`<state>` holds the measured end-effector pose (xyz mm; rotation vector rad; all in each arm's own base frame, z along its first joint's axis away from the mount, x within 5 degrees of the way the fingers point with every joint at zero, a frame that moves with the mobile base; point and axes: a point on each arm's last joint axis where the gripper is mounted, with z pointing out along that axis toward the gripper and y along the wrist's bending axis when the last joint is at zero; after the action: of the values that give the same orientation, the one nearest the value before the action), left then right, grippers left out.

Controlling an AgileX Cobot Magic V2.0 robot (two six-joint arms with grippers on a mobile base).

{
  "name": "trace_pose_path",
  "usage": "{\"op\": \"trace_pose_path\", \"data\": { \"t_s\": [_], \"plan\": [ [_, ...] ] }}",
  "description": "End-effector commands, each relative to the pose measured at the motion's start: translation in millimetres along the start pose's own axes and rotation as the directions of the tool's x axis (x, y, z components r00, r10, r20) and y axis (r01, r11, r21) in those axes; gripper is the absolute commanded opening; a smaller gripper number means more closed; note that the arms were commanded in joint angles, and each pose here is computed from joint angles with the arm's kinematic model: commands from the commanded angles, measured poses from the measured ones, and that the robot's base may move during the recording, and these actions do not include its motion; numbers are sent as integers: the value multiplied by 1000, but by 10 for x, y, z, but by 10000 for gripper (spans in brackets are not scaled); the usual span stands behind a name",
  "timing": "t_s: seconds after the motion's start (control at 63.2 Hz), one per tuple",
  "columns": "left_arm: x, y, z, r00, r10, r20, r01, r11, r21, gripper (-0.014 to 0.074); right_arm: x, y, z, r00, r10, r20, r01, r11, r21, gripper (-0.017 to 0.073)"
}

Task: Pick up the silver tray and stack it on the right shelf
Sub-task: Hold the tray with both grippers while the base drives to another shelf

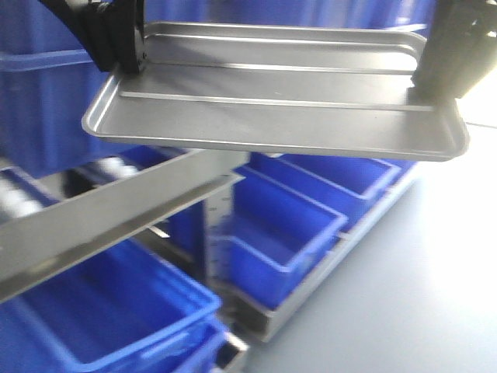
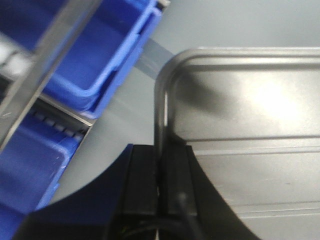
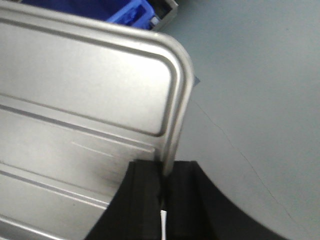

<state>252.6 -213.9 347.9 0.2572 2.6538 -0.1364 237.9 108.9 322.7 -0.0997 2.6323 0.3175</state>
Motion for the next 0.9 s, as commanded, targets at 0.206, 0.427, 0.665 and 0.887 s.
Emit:
{"op": "trace_pose_path", "data": {
  "t_s": [0.206,0.427,0.665,0.887],
  "plan": [
    [-69,-34,-270,994,-2,109,-6,997,79,-93,-99,63,-203,993,-28,114,34,998,-49,57],
    [-69,-34,-270,994,-2,109,-6,997,79,-94,-99,63,-203,993,-28,114,34,998,-49,57],
    [-69,-34,-270,994,-2,109,-6,997,79,-94,-99,63,-203,993,-28,114,34,998,-49,57],
    [-69,-34,-270,994,-2,109,-6,997,79,-94,-99,63,-203,993,-28,114,34,998,-49,57]
  ]
}}
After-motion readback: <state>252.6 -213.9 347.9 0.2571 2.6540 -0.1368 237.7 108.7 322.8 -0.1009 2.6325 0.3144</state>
